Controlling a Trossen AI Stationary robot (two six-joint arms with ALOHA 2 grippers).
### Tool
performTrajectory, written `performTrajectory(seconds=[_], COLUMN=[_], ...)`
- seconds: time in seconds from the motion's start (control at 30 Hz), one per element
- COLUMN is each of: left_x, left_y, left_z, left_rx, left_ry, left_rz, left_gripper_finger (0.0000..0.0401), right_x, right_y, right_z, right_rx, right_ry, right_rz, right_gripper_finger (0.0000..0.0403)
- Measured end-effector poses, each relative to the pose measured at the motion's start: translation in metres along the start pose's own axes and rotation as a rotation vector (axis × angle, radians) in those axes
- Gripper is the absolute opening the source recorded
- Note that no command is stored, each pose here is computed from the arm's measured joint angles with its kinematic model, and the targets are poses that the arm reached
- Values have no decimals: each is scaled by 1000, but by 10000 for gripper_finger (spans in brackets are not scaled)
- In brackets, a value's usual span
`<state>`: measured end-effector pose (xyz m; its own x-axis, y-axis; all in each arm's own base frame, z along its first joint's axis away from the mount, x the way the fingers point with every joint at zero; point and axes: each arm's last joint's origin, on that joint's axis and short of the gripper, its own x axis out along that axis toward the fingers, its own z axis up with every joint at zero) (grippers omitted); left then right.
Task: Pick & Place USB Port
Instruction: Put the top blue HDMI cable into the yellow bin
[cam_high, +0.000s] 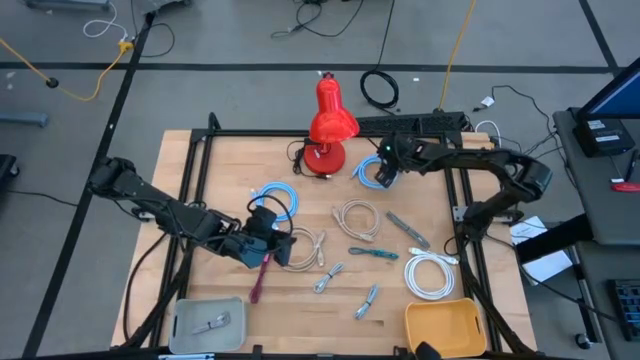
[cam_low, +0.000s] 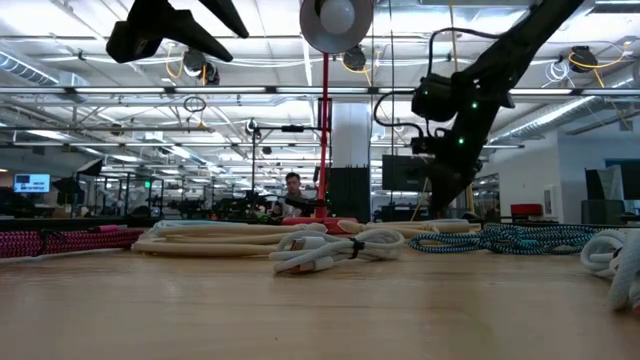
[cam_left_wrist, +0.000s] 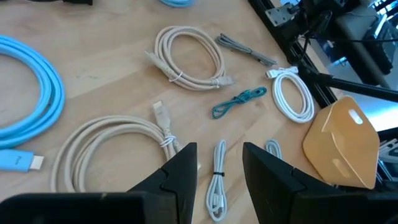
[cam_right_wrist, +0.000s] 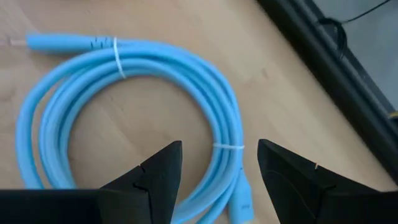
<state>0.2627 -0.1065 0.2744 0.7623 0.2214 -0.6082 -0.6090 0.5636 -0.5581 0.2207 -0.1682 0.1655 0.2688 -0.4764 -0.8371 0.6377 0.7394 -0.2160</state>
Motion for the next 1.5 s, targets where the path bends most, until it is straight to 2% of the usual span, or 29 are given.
performTrajectory(seconds=[0.3, 0.53, 0.7, 0.87, 0.93, 1.2, 1.5], left_x=[0, -1, -3, -2, -1, -2, -1], left_y=[0, -2, -3, -2, -2, -3, -3], left_z=[0, 0, 2, 8, 8, 8, 11], left_rx=[-6, -25, -30, -25, -24, -22, -7], left_ry=[5, 29, 26, 18, 19, 15, -46], left_rz=[-4, -28, -43, -45, -43, -51, -38], left_gripper_finger=[131, 131, 131, 131, 131, 131, 131], right_x=[9, 21, 22, 21, 19, -4, -66], right_y=[3, 9, 11, 12, 13, 12, 12], right_z=[-11, -38, -47, -47, -46, -45, -19], right_rx=[11, 96, 114, 130, 122, 148, 117], right_ry=[23, 10, 47, 53, 42, 1, -241], right_rz=[1, 28, 35, 74, 89, 114, 150], right_gripper_finger=[203, 169, 122, 25, 14, 8, 8])
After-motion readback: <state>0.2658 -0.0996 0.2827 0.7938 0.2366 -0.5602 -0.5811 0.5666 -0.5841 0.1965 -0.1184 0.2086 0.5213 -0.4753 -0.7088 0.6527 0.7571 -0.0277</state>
